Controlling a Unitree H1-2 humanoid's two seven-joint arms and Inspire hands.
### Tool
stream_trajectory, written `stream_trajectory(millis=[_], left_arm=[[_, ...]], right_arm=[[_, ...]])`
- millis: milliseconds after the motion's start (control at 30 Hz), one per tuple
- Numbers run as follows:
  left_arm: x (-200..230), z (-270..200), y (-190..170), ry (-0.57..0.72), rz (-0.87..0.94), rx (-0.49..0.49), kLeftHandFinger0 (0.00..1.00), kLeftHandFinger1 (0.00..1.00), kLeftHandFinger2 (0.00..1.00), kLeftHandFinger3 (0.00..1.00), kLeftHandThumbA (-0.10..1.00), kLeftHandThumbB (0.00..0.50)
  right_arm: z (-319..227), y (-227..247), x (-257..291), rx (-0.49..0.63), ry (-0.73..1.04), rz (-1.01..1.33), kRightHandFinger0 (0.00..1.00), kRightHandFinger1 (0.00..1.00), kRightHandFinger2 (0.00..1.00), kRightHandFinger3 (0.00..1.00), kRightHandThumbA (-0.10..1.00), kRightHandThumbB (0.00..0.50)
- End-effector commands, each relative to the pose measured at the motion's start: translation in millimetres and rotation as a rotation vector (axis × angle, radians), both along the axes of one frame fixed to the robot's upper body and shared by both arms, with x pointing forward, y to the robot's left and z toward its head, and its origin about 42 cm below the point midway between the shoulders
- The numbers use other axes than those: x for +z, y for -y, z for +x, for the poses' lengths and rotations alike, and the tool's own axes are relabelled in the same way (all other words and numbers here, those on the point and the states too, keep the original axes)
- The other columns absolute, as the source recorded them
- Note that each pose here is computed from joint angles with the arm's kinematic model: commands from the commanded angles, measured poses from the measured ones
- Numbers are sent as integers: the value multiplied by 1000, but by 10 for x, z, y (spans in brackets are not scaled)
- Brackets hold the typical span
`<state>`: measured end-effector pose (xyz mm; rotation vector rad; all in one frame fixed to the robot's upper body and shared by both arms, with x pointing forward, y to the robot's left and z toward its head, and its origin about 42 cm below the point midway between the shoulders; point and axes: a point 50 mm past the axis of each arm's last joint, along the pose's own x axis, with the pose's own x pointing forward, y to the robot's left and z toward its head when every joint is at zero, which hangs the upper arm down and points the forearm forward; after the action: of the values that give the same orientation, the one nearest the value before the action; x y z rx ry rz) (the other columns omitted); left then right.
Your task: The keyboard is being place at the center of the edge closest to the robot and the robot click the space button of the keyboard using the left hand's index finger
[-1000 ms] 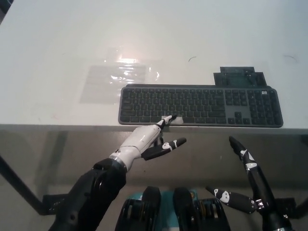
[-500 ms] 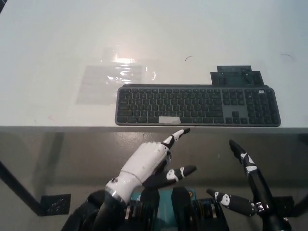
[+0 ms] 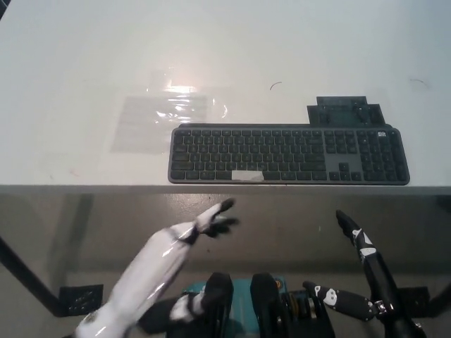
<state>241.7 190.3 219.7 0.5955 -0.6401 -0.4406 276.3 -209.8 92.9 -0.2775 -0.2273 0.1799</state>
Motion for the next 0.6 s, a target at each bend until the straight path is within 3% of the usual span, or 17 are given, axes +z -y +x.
stream_trajectory(millis=[0,33,100,333,433,567], left_arm=[[14,-298,-288,-60,-134,-42,1000,1000,1000,1000,1000,352],[-83,-339,-334,-80,-139,-20,1000,1000,1000,1000,1000,320],[-153,-353,-358,-103,-151,-13,1000,1000,1000,1000,1000,308],[-532,-378,-519,-211,-101,77,1000,1000,1000,1000,1000,370],[-732,-350,-587,-256,-88,96,1000,1000,1000,1000,1000,328],[-944,-235,-668,-336,-106,135,1000,1000,1000,1000,1000,358]], right_arm=[[30,-49,125,32,57,34,1000,1000,1000,1000,1000,406],[19,-48,116,32,53,43,1000,1000,1000,1000,1000,402],[13,-49,105,33,53,46,1000,1000,1000,1000,1000,401],[-5,-46,80,36,49,56,1000,1000,1000,1000,1000,417],[-23,-48,65,36,52,63,1000,1000,1000,1000,1000,423],[-37,-51,58,33,46,68,1000,1000,1000,1000,1000,437]])
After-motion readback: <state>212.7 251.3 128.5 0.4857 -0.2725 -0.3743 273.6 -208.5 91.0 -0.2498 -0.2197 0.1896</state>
